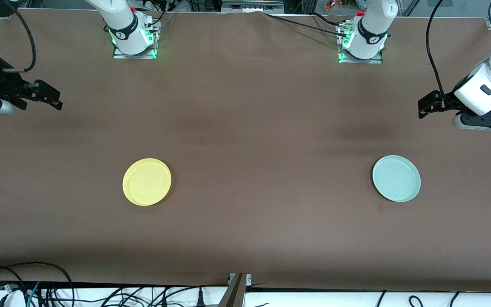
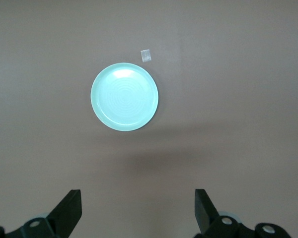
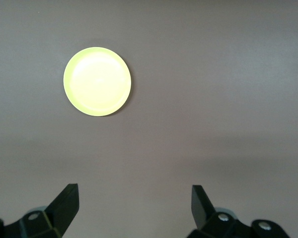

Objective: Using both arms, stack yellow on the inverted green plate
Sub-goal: 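Move the right gripper to the yellow plate while the left gripper reaches the green plate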

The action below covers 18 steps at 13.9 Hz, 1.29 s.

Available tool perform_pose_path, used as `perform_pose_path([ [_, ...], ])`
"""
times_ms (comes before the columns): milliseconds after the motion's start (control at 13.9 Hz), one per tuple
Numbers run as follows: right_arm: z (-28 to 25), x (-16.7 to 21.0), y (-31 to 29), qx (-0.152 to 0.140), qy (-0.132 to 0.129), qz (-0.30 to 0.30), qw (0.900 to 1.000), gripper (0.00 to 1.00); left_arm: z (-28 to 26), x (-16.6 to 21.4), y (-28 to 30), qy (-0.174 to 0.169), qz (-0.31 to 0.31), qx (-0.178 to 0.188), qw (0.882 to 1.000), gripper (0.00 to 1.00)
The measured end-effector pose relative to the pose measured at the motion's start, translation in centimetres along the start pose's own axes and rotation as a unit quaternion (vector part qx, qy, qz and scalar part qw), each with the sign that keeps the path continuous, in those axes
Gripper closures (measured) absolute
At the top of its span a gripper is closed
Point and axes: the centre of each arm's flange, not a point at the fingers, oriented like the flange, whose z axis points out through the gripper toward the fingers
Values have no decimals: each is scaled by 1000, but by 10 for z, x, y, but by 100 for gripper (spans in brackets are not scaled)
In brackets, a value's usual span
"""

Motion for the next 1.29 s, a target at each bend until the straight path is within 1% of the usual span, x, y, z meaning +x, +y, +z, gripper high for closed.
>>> perform_pose_path([
  [144, 13, 8, -7, -2, -8, -5, 1000, 0, 3, 4, -3, -5, 5, 0, 1000, 0],
  [287, 32, 17, -12, -5, -25, -9, 1000, 0, 16, 9, -18, -17, 17, -3, 1000, 0],
  [431, 64, 29, -17, -8, -51, -11, 999, 0, 42, 16, -57, -38, 38, -10, 999, 0],
  [503, 77, 34, -20, -6, -60, -11, 998, 0, 59, 22, -81, -43, 44, -17, 998, 0],
  [574, 87, 38, -22, 0, -67, -9, 998, 0, 78, 29, -104, -40, 45, -23, 998, 0],
  [718, 103, 47, -21, 12, -67, -2, 998, 0, 127, 46, -142, -40, 58, -31, 997, 0],
  [933, 139, 64, -20, 12, -56, 3, 998, 0, 200, 71, -153, -45, 108, -39, 992, 0],
  [1005, 158, 71, -20, 11, -49, 3, 999, 0, 221, 80, -151, -39, 120, -38, 991, 0],
  [1077, 180, 77, -20, 8, -41, 2, 999, 0, 242, 90, -150, -24, 136, -35, 990, 0],
  [1149, 202, 82, -21, 6, -36, -2, 999, 0, 264, 100, -151, -5, 157, -28, 987, 0],
  [1292, 246, 91, -21, 2, -30, -17, 999, 0, 312, 118, -158, 38, 206, -9, 978, 0],
])
